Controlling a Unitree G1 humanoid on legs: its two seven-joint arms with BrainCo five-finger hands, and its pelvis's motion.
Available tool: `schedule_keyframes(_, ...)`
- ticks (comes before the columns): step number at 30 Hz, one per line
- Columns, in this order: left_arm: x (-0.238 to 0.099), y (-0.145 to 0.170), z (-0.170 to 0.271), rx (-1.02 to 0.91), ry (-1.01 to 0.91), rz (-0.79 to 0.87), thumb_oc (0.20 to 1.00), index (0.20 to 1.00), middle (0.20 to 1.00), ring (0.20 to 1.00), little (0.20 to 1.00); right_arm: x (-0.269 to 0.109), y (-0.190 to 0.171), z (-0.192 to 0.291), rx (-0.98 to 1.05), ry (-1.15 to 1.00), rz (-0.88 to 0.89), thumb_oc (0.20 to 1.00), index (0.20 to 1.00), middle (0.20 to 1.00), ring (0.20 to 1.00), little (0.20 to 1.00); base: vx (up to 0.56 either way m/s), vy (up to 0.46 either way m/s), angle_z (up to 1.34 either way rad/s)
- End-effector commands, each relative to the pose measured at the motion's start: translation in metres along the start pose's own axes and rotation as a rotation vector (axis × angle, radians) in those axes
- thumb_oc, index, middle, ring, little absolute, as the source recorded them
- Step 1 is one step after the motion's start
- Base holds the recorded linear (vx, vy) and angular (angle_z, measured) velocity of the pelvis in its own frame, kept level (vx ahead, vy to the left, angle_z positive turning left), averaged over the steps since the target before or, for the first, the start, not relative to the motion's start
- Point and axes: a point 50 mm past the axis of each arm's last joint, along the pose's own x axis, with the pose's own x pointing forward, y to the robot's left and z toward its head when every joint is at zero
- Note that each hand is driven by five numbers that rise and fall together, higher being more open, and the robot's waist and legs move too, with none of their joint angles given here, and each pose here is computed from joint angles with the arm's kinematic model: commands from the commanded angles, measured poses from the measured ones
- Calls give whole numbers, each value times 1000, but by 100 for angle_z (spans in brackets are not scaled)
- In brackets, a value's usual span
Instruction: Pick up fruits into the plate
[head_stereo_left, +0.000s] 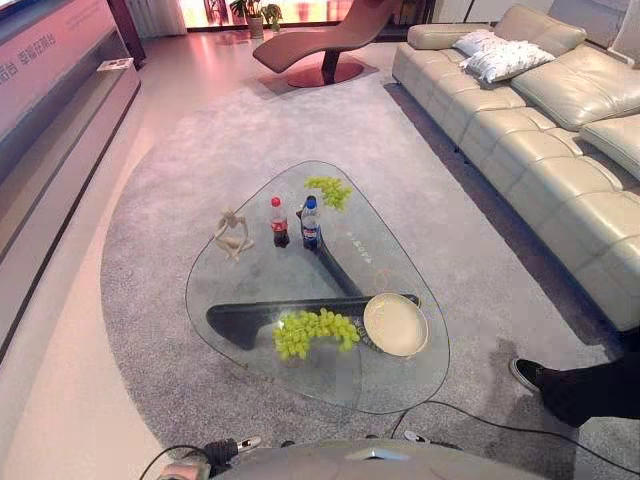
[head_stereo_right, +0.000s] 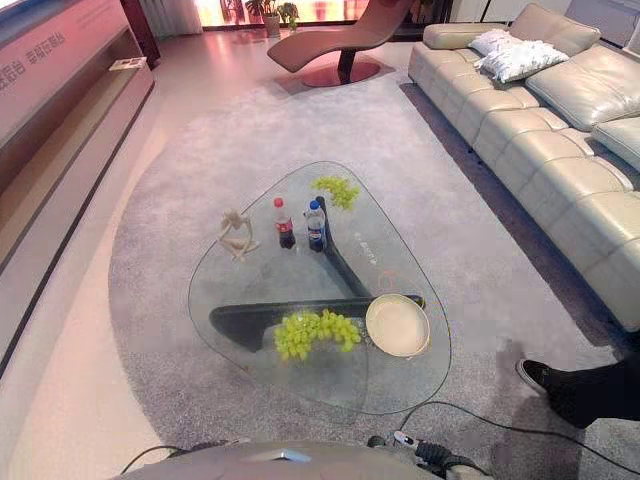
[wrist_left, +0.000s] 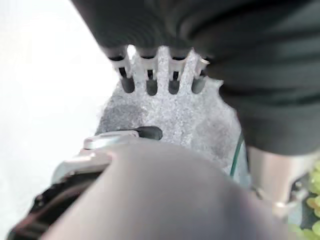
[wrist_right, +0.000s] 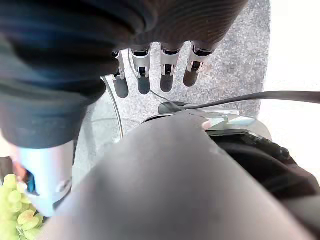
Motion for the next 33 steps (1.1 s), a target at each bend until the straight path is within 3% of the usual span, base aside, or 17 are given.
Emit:
schedule_keyframes(1,2,-7,27,86,-70,-1,1000,1000,1000,1000,1000,4,20,27,-52,-60,51,1000,1000,1000,1000,1000,-221,-219,-1)
schedule_keyframes(23,2,-3,29,13,-84,110,1000,1000,1000,1000,1000,3,19,28,-63,-78,58,1000,1000,1000,1000,1000,4,-6,0)
schedule_keyframes(31,-5,7,78,119,-293,195,1000,1000,1000,1000,1000,1,10,53,-44,-162,72,1000,1000,1000,1000,1000,-28,-50,1)
schedule_keyframes(33,-16,11,119,273,-455,256,1000,1000,1000,1000,1000,-3,1,71,-43,-211,69,1000,1000,1000,1000,1000,-57,8,3)
